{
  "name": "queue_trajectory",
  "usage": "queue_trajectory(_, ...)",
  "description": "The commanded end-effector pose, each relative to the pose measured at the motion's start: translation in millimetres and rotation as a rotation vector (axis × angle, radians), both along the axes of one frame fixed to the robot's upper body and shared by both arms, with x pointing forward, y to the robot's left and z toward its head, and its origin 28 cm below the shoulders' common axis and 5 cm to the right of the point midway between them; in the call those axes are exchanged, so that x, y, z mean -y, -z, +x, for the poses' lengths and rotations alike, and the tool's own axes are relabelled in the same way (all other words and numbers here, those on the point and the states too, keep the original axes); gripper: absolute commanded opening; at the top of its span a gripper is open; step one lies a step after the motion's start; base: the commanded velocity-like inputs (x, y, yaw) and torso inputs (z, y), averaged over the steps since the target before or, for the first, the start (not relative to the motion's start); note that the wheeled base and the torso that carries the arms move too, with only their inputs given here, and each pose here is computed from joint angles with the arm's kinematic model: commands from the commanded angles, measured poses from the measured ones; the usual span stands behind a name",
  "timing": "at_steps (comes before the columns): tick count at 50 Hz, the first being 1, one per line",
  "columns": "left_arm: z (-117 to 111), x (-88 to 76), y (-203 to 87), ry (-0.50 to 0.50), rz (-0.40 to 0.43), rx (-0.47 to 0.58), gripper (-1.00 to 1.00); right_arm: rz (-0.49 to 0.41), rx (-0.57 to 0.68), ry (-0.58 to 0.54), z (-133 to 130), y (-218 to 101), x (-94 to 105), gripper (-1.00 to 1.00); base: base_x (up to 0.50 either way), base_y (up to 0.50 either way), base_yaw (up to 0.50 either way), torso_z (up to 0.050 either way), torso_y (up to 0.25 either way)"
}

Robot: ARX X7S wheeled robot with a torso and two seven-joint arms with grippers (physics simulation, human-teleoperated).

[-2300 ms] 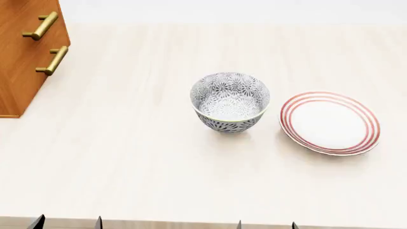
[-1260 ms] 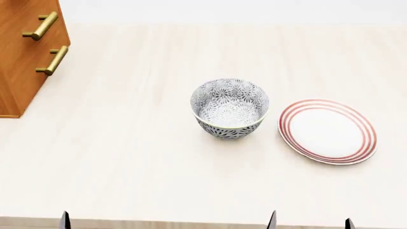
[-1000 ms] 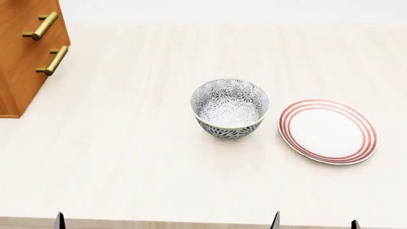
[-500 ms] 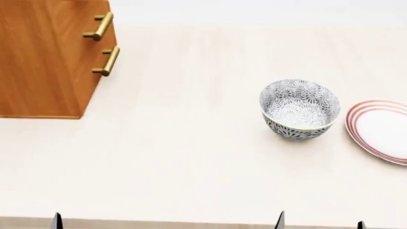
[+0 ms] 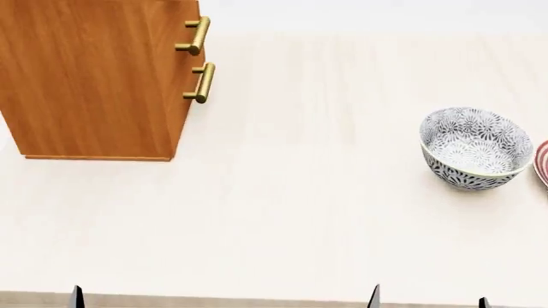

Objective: Put the bowl on top of the cabinet.

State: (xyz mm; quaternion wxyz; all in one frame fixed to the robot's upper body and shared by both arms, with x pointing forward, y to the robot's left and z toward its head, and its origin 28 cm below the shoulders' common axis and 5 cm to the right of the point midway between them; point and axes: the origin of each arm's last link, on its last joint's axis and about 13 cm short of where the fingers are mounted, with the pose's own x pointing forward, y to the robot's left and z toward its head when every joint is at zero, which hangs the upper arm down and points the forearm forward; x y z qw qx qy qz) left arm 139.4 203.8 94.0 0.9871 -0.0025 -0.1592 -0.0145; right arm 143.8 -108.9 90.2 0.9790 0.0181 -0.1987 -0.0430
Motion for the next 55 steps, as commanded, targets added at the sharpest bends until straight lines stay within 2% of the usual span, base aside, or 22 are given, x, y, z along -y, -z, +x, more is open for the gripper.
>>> queue_trajectory(1, 0.4, 0.0, 0.1, 0.001, 0.0, -0.001, 1.0, -0.005, 0.001, 0.001, 0.3, 0.2, -0.5, 1.0, 0.0, 0.34, 0.0, 0.0, 0.0)
queue_trajectory(11, 1.0, 0.0, 0.7, 0.0, 0.002, -0.004, 1.0, 0.047, -0.032, -0.008, 2.7, -0.1, 0.9, 1.0, 0.0, 0.15, 0.0, 0.0, 0.0)
queue_trajectory(22, 2.2, -0.4, 1.4, -0.002, 0.0, -0.007, 1.0, 0.039, -0.015, -0.013, 2.8, 1.1, 1.1, 1.0, 0.0, 0.0, 0.0, 0.0, 0.0)
queue_trajectory(27, 1.6, -0.2, 1.0, -0.001, 0.001, -0.006, 1.0, 0.033, -0.017, 0.047, 5.7, 2.4, 1.9, 1.0, 0.0, 0.0, 0.0, 0.0, 0.0)
queue_trajectory(30, 2.1, -0.2, 1.7, 0.0, 0.0, -0.009, 1.0, 0.03, -0.005, 0.041, 4.9, 2.8, 2.4, 1.0, 0.0, 0.0, 0.0, 0.0, 0.0)
queue_trajectory(39, 2.1, -0.1, 1.9, 0.001, 0.0, -0.009, 1.0, 0.079, -0.021, 0.017, 5.0, 1.7, 3.6, 1.0, 0.0, 0.0, 0.0, 0.0, 0.0)
queue_trajectory(55, 2.4, -0.4, 2.3, 0.0, -0.002, -0.01, 1.0, 0.097, -0.023, 0.0, 3.7, 1.0, 3.8, 1.0, 0.0, -0.21, 0.0, 0.0, 0.0)
